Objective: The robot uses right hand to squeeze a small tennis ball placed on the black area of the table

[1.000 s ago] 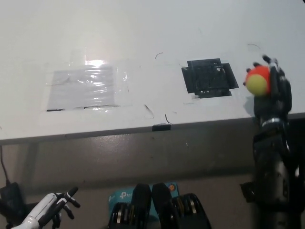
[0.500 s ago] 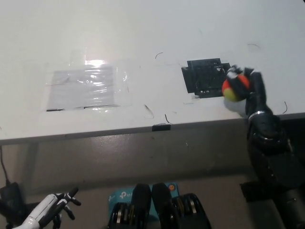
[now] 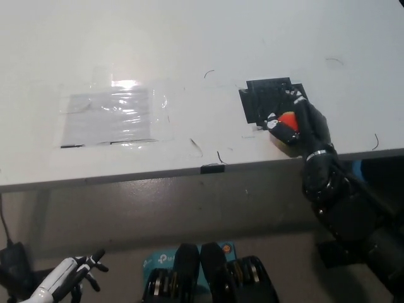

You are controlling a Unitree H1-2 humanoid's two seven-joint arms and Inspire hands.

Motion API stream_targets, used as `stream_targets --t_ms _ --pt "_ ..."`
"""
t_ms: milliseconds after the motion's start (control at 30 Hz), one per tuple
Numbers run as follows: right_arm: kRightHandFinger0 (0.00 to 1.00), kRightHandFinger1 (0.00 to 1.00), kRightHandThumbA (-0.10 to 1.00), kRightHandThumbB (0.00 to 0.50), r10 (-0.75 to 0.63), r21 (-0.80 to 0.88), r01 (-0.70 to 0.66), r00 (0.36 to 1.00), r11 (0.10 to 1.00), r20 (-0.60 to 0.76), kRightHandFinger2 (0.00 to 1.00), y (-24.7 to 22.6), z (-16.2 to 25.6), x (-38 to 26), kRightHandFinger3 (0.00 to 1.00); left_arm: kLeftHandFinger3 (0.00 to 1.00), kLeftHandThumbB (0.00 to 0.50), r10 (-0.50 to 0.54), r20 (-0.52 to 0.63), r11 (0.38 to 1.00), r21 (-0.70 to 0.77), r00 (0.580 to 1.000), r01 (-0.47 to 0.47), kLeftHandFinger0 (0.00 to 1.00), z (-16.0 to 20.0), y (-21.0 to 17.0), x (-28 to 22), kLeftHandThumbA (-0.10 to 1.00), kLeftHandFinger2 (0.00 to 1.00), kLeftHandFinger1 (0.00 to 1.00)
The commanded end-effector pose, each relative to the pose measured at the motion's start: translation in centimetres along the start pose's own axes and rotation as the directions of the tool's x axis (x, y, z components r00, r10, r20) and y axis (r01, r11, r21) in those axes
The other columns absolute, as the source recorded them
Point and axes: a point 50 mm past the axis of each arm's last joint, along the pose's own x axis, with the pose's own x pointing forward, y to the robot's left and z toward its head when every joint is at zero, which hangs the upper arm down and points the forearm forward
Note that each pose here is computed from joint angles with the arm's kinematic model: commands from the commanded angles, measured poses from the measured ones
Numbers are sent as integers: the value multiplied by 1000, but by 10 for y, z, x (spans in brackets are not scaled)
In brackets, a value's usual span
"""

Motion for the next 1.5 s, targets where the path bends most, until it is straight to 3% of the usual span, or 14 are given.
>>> stream_targets --t_ms 0,33,133,167,233,267,400,633,700,1000,1133,1333,1400,1467 --pt "1000 1000 -21 66 4 -472 97 978 876 209 1000 -21 24 23 1000 521 483 -11 52 999 48 999 8 184 8 6 -4 1000 380 148" --pt "1000 1000 2 66 7 -480 93 979 872 203 1000 -21 23 23 1000 521 482 -11 52 999 46 999 9 183 8 6 -4 1000 381 148" --pt "1000 1000 198 176 -14 -504 110 982 857 190 1000 -19 22 21 1000 541 475 -16 55 999 48 998 14 202 7 7 -2 1000 396 173" --pt "1000 1000 203 177 -15 -507 112 982 855 191 1000 -19 22 21 1000 539 475 -16 56 999 47 998 13 199 7 7 -2 1000 395 173" --pt "1000 1000 488 279 -61 -508 138 984 850 166 1000 -18 25 19 1000 540 500 -13 53 999 48 999 11 187 7 7 -2 1000 383 158" --pt "1000 1000 607 371 -91 -527 169 981 833 171 1000 -18 28 18 1000 559 500 -13 50 999 39 999 12 184 7 7 -2 1000 389 152" --pt "1000 1000 881 497 -126 -561 206 976 802 178 1000 -20 35 17 1000 539 500 -18 46 999 46 999 15 187 8 7 -3 1000 379 154" --pt "1000 1000 943 500 -146 -531 220 973 818 179 1000 -18 41 16 1000 548 484 -22 41 999 48 999 20 163 7 7 -4 1000 359 142" --pt "1000 1000 932 500 -151 -524 226 971 821 183 1000 -18 43 15 1000 464 500 -22 41 999 45 999 20 130 6 6 -4 1000 315 105" --pt "1000 1000 809 491 -158 -415 227 968 881 193 1000 -37 61 17 1000 493 487 -20 23 999 40 1000 19 158 2 7 -7 1000 337 129" --pt "1000 1000 777 429 -196 -226 225 970 948 145 1000 -71 76 13 1000 495 493 -17 23 999 31 1000 16 152 -1 5 -5 1000 329 118" --pt "1000 1000 735 414 -187 86 179 977 980 98 1000 -119 84 -5 1000 508 478 -14 19 999 36 1000 13 157 -2 5 -9 1000 325 127" --pt "1000 1000 543 334 -168 215 142 980 966 107 1000 -130 81 -16 1000 502 465 -14 21 999 35 1000 13 150 -2 6 -8 1000 317 121" --pt "1000 1000 320 240 -164 452 79 975 889 153 1000 -148 67 -47 1000 501 473 -14 23 999 37 1000 13 163 -2 7 -5 1000 331 127"
